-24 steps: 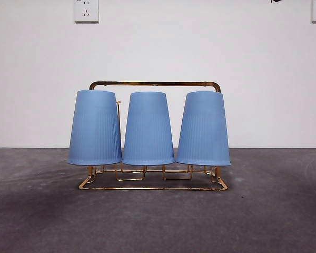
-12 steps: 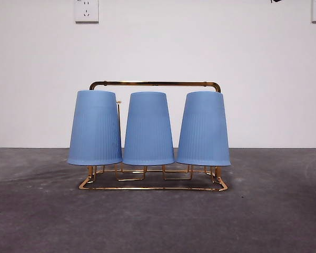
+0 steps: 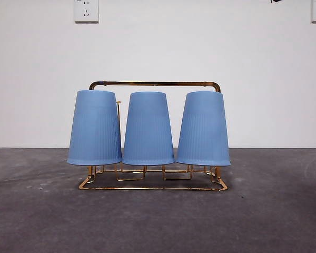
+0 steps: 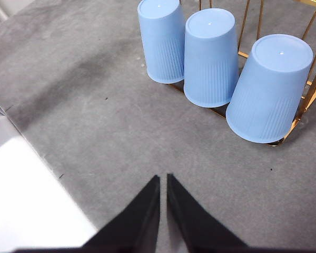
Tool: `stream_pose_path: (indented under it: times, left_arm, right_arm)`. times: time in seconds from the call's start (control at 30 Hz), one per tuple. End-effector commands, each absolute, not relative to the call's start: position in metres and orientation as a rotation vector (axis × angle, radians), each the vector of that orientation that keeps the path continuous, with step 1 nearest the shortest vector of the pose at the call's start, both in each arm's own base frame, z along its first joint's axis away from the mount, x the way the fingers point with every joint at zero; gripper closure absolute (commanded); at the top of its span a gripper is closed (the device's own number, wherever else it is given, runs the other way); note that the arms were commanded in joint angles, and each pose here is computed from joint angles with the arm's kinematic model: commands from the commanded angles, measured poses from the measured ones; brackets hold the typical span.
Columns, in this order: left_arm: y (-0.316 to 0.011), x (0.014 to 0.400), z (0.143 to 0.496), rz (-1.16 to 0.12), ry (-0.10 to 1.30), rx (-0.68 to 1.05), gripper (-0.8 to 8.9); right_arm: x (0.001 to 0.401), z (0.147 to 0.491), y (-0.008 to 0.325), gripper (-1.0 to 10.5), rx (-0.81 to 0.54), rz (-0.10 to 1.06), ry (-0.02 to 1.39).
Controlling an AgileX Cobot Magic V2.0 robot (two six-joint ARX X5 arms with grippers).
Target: Pick the top cup and place it on cupholder, pick up the mid cup and place it on cupholder, last pick the bottom cup and place it on cupholder.
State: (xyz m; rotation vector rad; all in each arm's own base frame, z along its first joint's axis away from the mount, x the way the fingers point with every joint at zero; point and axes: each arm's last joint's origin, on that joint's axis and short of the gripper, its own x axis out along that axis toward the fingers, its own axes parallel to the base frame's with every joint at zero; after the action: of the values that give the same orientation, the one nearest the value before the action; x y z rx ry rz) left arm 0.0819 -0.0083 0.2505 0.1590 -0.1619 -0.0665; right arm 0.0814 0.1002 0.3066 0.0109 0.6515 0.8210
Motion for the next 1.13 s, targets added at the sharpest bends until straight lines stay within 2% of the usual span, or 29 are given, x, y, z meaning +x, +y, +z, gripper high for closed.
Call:
stream_pose_path:
  times: [0.03,0.67,0.97,1.13]
  left_arm:
    - [-0.007,0.084,0.234,-0.052,-0.150,0.140,8.05]
    - [-0.008,0.097,0.162,-0.054,0.046,0.139,8.05]
    - [-0.007,0.096,0.151,-0.059,0.153,0.107,8.05]
    - [-0.007,0.096,0.152,-0.058,0.149,0.101,8.05]
  right_arm:
    - [0.081,0.311,0.102,9.3,0.024,0.831,0.641]
    - [0.081,0.311,0.102,9.3,0.024,0.831,0.639]
    - [0.081,0.311,0.102,9.3,0.026,0.832,0.636]
    - [0.081,0.311,0.102,9.3,0.026,0.832,0.636]
